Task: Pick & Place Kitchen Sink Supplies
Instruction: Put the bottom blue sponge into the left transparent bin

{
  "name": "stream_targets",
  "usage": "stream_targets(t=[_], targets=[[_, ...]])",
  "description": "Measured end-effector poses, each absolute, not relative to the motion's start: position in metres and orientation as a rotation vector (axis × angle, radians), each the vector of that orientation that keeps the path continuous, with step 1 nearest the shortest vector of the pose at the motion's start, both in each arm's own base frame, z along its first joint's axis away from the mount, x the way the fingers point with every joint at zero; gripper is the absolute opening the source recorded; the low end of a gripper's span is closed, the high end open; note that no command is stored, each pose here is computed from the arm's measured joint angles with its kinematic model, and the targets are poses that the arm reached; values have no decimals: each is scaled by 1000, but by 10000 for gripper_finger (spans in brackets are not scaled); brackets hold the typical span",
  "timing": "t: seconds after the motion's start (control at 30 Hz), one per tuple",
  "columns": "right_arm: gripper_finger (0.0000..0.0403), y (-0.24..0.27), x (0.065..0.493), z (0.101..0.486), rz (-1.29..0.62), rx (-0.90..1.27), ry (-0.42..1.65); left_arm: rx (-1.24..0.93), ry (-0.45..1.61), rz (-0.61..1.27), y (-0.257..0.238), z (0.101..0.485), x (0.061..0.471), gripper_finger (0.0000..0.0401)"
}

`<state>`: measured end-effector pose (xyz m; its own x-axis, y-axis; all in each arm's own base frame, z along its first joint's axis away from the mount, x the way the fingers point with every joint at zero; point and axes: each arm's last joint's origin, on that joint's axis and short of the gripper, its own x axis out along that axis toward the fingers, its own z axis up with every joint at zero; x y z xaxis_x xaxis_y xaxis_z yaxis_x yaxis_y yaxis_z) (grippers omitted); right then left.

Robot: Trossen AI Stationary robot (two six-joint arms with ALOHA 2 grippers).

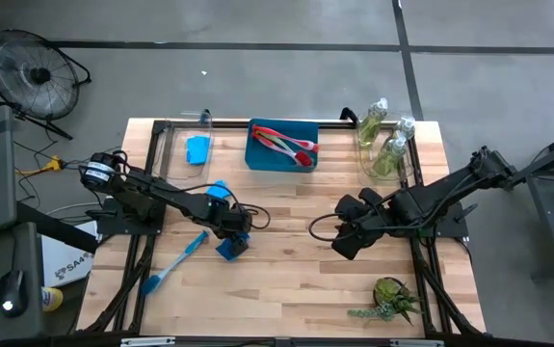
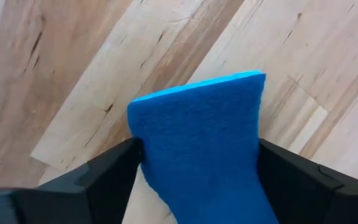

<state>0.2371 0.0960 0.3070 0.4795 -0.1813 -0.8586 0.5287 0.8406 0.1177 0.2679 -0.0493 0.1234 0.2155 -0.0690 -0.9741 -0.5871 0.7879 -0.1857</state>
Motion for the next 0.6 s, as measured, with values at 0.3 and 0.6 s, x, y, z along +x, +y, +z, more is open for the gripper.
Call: stream_targets(t=[0.3, 0.6], targets=[[130, 96, 237, 307, -451, 392, 978, -580, 1330, 420, -48, 122, 266, 203], [130, 96, 237, 307, -457, 387, 972, -570, 1361, 427, -48, 125, 268, 118]])
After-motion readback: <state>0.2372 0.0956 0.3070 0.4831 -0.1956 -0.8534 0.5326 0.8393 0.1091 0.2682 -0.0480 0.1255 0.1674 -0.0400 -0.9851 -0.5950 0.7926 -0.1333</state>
